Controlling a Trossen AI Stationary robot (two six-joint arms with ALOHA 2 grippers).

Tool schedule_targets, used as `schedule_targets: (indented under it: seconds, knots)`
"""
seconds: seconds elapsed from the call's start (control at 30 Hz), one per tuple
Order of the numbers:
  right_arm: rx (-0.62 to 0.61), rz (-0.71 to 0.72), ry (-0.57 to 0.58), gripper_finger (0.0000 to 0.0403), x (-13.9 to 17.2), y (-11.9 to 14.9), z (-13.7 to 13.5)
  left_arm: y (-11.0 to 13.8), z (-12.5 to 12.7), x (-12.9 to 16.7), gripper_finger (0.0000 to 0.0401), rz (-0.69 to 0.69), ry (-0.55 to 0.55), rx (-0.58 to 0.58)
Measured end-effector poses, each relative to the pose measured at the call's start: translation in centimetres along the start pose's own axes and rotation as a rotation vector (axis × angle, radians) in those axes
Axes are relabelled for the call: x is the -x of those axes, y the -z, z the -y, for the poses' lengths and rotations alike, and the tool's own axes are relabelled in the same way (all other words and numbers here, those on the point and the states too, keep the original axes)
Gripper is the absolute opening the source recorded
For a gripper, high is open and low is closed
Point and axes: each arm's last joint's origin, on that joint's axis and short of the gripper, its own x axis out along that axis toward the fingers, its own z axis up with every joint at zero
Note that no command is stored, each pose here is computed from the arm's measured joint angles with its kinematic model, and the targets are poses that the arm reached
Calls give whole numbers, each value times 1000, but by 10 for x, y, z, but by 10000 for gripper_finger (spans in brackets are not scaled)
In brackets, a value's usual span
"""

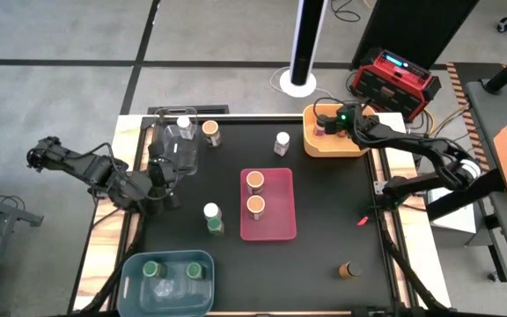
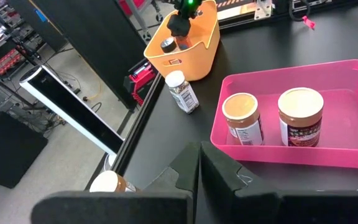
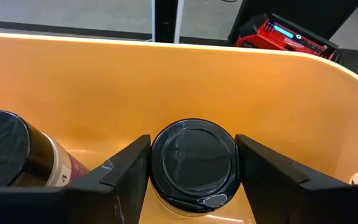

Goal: Sort spices by type
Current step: Put the top orange seasoning bottle into the yellow bin, then put the bottom white seasoning bottle into the transparent bin

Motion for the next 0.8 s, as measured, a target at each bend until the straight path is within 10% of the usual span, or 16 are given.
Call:
schedule_targets:
  seconds: [0.8]
  knots:
    - [15, -5, -4, 311, 12, -10, 1, 0, 0, 0, 0, 1, -1, 8]
